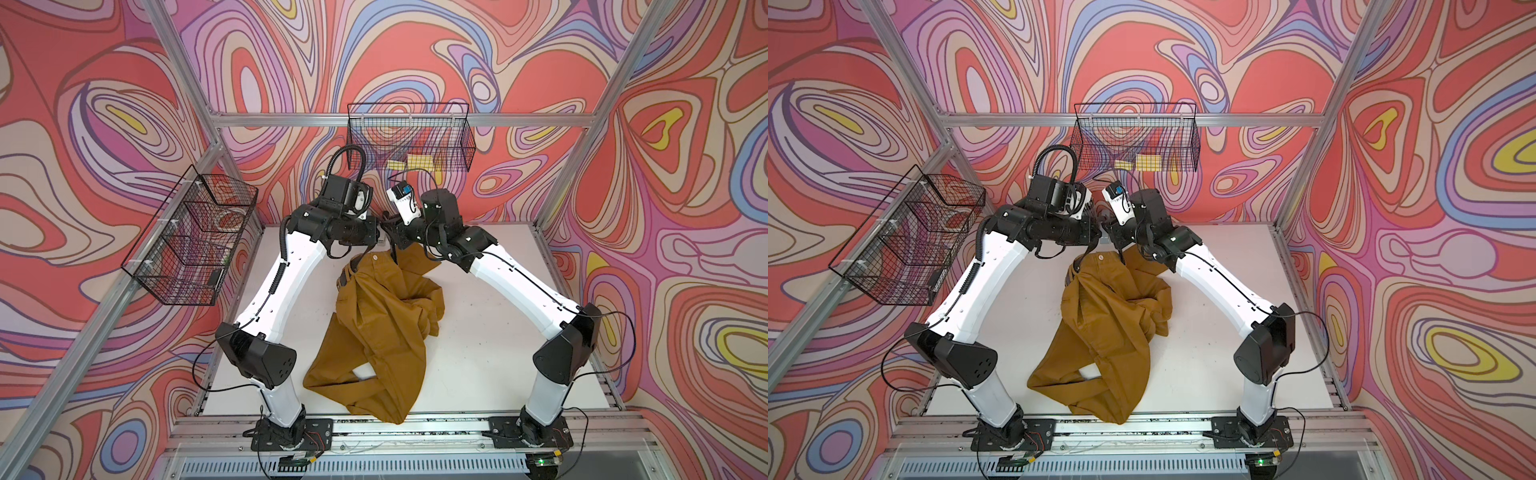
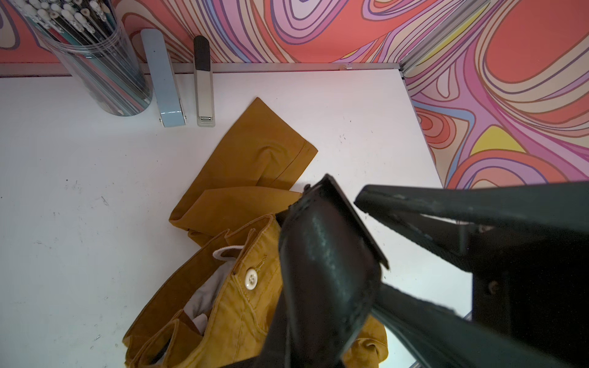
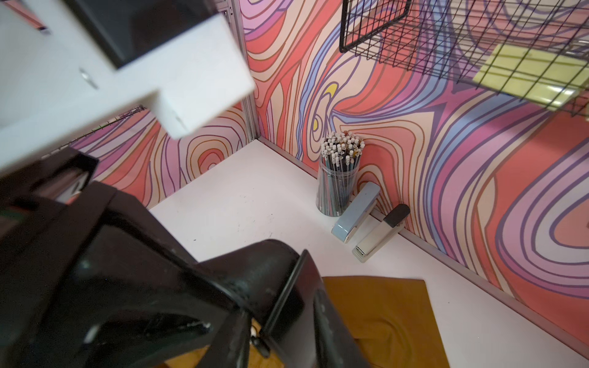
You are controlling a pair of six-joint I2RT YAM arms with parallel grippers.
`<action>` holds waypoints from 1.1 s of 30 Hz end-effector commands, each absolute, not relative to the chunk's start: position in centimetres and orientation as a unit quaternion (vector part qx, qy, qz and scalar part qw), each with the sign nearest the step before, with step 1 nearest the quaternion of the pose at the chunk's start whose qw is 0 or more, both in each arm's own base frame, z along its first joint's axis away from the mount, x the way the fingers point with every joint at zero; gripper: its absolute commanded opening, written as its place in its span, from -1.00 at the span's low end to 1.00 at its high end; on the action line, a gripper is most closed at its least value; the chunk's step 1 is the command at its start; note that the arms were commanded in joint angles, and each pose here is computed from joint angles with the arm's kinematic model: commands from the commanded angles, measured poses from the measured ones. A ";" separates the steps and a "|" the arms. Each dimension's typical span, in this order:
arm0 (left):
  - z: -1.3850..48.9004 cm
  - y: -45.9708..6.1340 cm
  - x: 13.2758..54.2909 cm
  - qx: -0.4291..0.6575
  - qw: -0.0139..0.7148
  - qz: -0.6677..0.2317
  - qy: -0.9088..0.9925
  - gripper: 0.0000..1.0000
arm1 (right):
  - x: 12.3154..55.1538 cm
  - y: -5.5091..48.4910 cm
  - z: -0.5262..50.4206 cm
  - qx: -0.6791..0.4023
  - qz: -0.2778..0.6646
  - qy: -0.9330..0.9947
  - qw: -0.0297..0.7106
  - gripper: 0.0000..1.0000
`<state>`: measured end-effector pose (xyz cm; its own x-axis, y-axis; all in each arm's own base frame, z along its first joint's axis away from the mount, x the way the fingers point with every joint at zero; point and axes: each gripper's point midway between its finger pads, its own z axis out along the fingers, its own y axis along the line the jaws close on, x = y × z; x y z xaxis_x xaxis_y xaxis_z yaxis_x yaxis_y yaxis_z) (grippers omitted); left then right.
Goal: Remove the belt from the trousers
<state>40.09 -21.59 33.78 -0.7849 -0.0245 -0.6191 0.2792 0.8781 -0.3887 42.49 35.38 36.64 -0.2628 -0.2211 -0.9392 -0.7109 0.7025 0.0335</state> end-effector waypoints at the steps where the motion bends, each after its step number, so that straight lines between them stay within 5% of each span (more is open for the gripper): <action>1: 36.3 -22.3 40.0 0.073 0.343 -0.267 0.898 -1.00 | 42.9 35.6 37.9 -0.304 0.231 0.752 0.538 -0.40; 7: 36.4 -22.2 39.9 0.071 0.342 -0.267 0.898 -1.00 | 43.0 36.0 37.0 -0.313 0.226 0.757 0.526 -0.72; 20: 37.2 -22.3 39.8 0.076 0.347 -0.271 0.895 -1.00 | 43.1 36.0 34.0 -0.313 0.223 0.776 0.500 -0.50; 26: 37.0 -22.4 39.8 0.076 0.344 -0.271 0.896 -1.00 | 43.3 36.0 34.5 -0.310 0.221 0.772 0.508 -0.95; 33: 37.4 -22.2 39.8 0.076 0.349 -0.271 0.894 -1.00 | 43.3 36.3 33.3 -0.312 0.225 0.779 0.495 -0.75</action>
<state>40.40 -20.95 33.50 -0.7974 -0.0343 -0.6025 0.2513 0.8888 -0.3833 42.81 35.81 36.35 -0.2625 -0.2362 -0.9356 -0.7127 0.7011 0.0230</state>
